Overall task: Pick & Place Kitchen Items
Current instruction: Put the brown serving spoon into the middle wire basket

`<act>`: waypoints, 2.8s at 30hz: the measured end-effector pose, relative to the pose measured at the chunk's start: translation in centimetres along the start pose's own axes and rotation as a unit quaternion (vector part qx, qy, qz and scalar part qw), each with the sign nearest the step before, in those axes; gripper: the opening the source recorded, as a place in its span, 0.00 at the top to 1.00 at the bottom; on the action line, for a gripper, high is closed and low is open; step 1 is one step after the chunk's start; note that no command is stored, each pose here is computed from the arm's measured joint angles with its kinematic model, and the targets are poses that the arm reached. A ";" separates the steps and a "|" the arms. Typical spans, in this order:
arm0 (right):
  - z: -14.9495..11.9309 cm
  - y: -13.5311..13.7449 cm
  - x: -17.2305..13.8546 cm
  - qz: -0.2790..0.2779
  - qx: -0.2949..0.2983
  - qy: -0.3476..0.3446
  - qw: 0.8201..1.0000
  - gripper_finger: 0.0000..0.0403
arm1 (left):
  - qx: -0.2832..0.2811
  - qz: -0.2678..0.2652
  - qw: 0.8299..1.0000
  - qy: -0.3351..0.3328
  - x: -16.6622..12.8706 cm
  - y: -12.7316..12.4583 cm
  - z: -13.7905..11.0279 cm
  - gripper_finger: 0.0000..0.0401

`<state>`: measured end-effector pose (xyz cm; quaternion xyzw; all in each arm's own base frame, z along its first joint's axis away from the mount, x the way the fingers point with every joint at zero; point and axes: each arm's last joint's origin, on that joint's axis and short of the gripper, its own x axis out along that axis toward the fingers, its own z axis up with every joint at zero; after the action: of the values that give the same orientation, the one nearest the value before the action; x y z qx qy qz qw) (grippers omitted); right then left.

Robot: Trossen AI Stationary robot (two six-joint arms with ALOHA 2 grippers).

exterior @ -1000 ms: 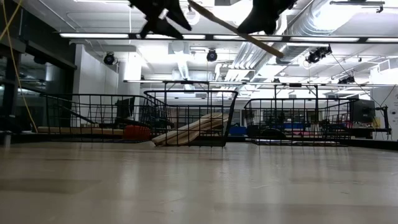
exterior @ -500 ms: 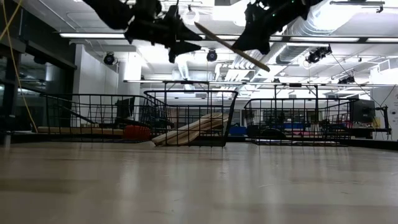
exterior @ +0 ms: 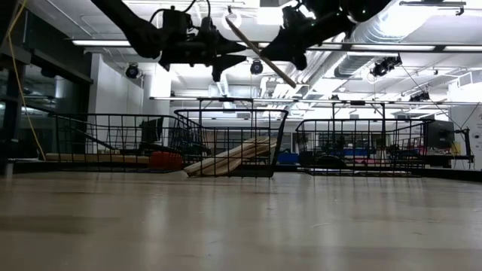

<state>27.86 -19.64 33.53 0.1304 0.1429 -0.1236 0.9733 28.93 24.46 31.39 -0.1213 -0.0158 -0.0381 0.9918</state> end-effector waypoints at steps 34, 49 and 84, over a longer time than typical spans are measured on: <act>-0.2 0.0 2.7 0.049 -0.015 -0.043 0.998 0.84 | -0.009 0.002 0.998 -0.068 0.8 -1.1 1.2 0.80; -0.3 -0.1 1.9 0.055 0.019 -0.020 0.998 0.59 | -0.023 0.021 0.997 -0.065 0.8 -0.9 1.1 0.80; 0.2 -2.1 -6.7 -0.142 0.088 0.046 0.985 0.35 | -0.114 0.315 0.910 0.244 1.4 -3.5 2.7 0.80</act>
<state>21.11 -20.29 35.38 0.1996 0.1927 -0.2670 0.9229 29.95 21.63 34.93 -0.2193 0.2700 0.2458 0.9047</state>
